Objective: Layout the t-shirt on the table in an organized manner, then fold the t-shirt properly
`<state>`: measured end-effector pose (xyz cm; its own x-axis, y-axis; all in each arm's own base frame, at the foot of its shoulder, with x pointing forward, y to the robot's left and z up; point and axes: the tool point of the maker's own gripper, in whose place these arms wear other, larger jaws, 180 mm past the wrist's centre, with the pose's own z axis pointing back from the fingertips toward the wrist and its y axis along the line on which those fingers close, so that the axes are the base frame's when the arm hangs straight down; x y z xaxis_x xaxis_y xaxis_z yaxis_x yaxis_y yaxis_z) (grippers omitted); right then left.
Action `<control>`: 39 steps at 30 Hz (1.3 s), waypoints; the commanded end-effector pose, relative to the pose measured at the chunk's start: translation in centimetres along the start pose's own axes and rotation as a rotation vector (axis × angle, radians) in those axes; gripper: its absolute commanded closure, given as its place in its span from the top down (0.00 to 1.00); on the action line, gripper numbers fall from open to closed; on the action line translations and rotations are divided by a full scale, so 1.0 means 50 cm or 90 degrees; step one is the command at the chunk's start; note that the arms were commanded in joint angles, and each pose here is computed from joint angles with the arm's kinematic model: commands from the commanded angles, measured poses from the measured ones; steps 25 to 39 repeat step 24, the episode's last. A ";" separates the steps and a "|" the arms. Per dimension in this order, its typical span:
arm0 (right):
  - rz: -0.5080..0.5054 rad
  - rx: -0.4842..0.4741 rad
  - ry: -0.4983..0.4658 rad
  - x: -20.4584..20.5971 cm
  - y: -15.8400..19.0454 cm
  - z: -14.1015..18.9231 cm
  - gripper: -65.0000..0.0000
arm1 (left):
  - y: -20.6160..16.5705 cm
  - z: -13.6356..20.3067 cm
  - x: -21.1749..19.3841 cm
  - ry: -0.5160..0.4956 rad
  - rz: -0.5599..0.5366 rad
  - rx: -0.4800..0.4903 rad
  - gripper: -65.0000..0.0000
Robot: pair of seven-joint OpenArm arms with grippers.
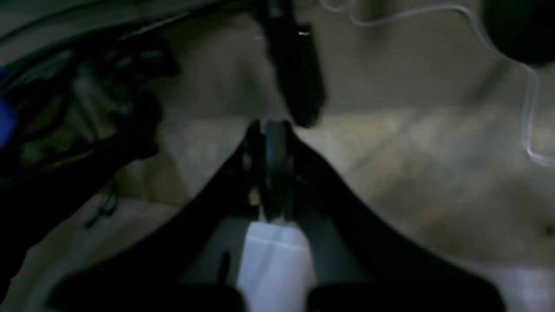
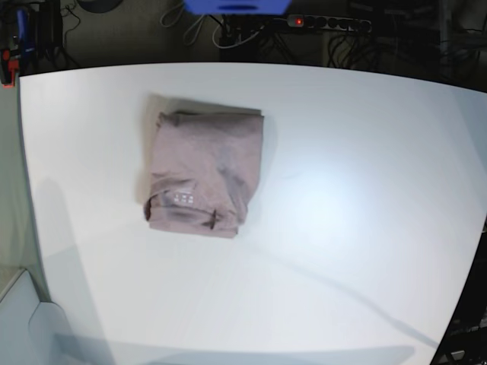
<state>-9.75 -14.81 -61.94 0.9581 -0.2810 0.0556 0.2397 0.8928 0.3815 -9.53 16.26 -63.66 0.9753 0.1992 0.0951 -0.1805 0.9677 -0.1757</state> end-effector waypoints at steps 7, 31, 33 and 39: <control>0.186 -0.298 -0.008 -0.004 -0.129 0.016 0.00 | 0.026 -0.034 0.038 0.024 -0.038 0.113 0.16; 0.288 -0.500 -0.029 0.070 -0.208 0.067 0.00 | 0.027 -0.053 0.136 -0.020 -0.061 0.185 0.16; 0.288 -0.500 -0.029 0.070 -0.208 0.067 0.00 | 0.027 -0.053 0.136 -0.020 -0.061 0.185 0.16; 0.288 -0.500 -0.029 0.070 -0.208 0.067 0.00 | 0.027 -0.053 0.136 -0.020 -0.061 0.185 0.16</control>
